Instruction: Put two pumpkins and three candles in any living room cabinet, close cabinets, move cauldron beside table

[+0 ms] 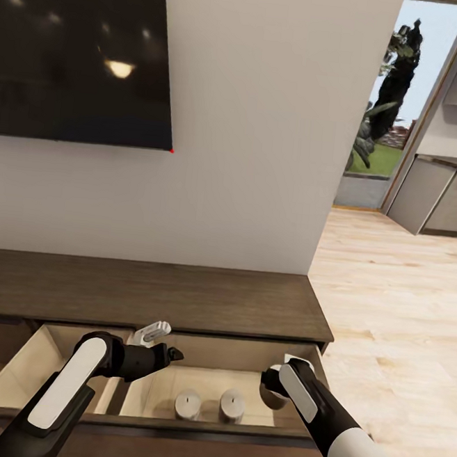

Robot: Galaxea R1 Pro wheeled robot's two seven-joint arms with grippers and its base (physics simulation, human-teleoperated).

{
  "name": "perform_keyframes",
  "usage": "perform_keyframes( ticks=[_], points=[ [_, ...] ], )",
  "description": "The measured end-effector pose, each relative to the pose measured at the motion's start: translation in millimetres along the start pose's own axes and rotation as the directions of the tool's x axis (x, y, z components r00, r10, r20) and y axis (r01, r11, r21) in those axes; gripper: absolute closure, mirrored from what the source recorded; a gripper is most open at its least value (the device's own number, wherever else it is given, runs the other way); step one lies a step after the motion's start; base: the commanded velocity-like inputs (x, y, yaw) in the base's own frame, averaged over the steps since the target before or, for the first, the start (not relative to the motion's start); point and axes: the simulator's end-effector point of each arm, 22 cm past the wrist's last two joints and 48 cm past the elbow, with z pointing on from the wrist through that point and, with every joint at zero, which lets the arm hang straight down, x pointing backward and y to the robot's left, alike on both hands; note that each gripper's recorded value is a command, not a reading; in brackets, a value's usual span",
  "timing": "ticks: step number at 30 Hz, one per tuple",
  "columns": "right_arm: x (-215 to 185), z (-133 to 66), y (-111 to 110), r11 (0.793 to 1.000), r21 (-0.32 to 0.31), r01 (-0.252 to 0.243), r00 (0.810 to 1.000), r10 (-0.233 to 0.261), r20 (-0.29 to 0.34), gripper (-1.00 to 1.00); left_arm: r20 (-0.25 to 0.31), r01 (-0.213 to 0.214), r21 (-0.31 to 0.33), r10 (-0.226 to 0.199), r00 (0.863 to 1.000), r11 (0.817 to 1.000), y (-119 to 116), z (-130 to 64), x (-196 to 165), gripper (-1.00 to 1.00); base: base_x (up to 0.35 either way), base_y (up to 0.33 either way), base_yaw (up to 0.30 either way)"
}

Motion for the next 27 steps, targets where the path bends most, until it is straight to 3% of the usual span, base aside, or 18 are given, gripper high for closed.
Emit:
perform_keyframes(
  ticks=[27],
  points=[
    [28, 49.3, -4, 1.000, 0.004, -0.011, 0.999, 0.011, 0.032, 1.00, 0.001, 0.000, 0.000, 0.000, 1.000, 1.000, 31, 42.5, 29, -1.00, 0.000, 0.000, 0.000]
  ],
)
